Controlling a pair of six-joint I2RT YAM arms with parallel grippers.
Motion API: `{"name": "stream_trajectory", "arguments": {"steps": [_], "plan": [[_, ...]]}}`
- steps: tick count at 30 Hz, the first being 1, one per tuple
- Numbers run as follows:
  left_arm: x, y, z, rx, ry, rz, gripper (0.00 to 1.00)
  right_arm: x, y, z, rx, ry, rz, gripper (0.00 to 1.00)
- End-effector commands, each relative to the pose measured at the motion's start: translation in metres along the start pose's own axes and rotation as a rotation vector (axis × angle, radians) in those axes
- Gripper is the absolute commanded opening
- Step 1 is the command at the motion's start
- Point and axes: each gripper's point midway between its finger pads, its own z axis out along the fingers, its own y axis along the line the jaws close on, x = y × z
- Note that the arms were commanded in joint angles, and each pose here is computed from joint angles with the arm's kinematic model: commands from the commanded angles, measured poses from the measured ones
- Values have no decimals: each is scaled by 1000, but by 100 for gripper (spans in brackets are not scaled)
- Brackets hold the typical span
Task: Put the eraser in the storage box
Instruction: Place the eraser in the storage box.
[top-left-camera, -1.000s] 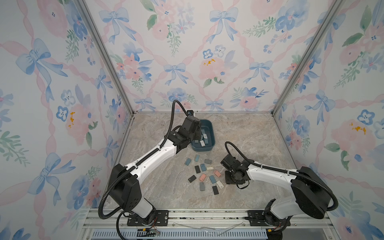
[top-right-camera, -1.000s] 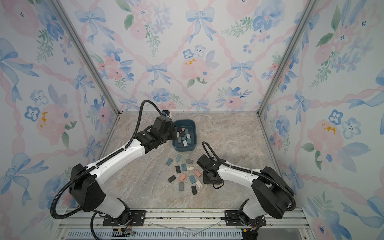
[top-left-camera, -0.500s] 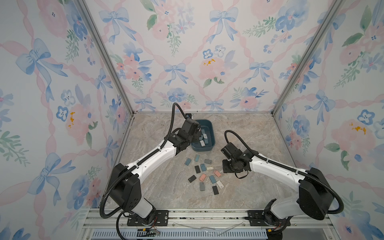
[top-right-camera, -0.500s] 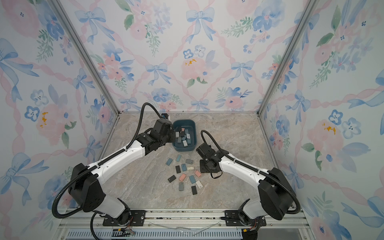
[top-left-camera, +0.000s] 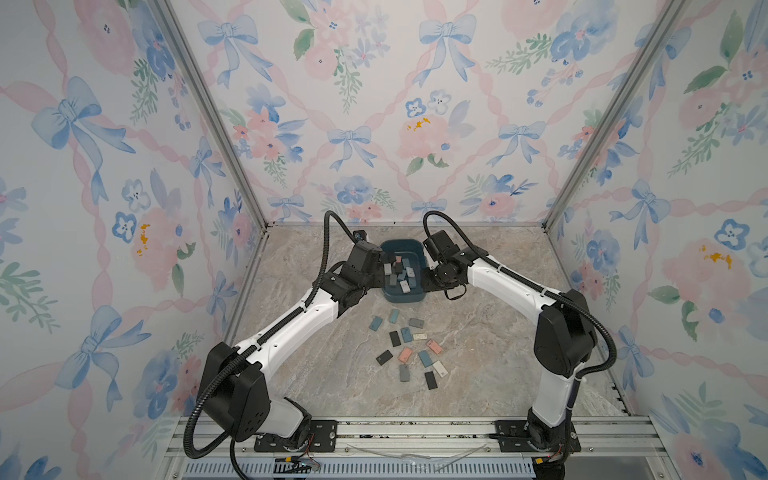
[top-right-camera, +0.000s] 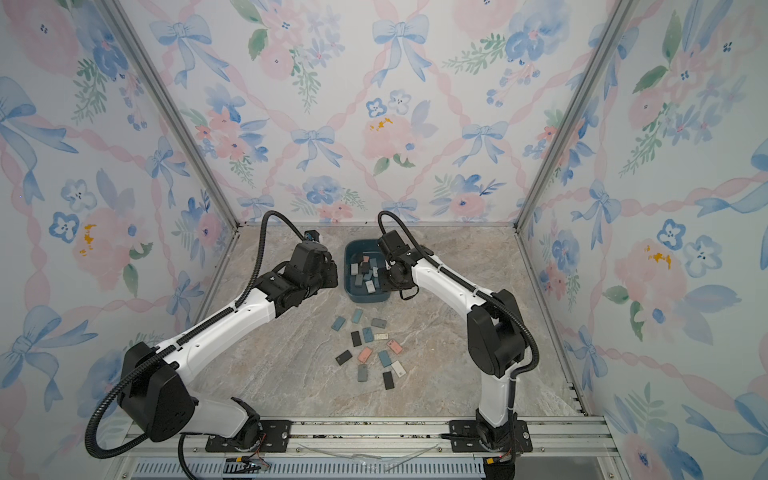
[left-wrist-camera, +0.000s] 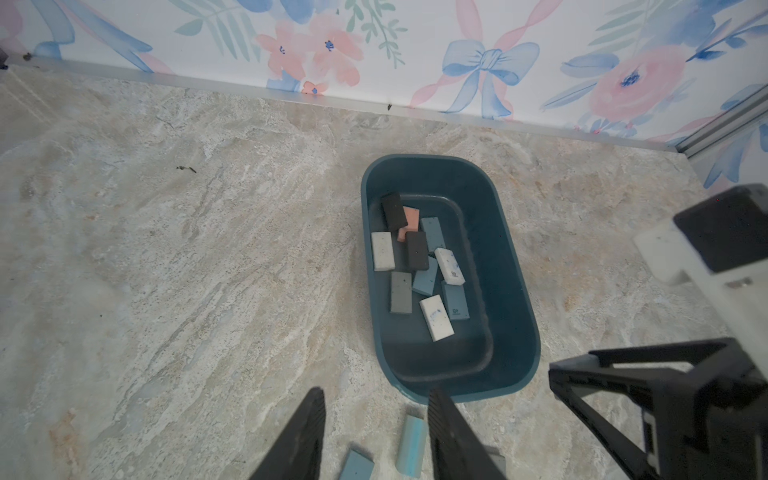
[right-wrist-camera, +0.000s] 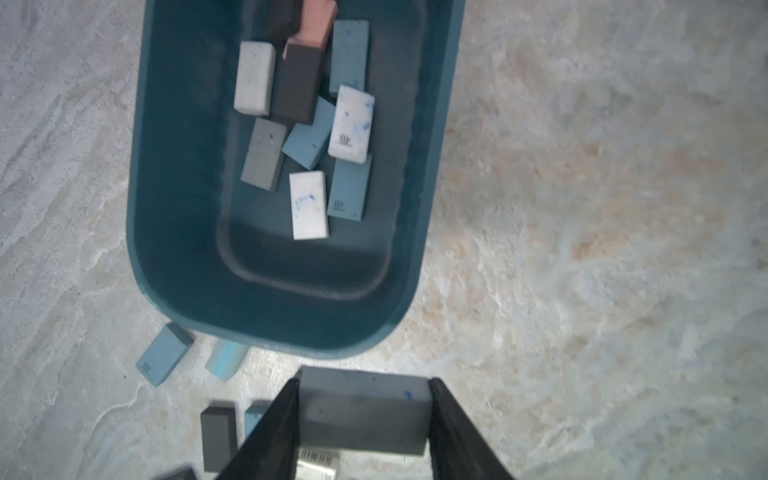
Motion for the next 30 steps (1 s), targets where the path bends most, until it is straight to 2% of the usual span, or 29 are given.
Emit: {"name": "stream_trajectory", "arguments": {"steps": [1,14,30], "plan": [[0,10,-3,-21,-8,-28,44,-13,2,7,-17,22,-26,49],[3,18,-2,-30,2,-54,44,-77,2,51,-36,9,4,49],[-1,23,-6,-33,-11,-66,44,-102,1,90,-44,0,11,50]]}}
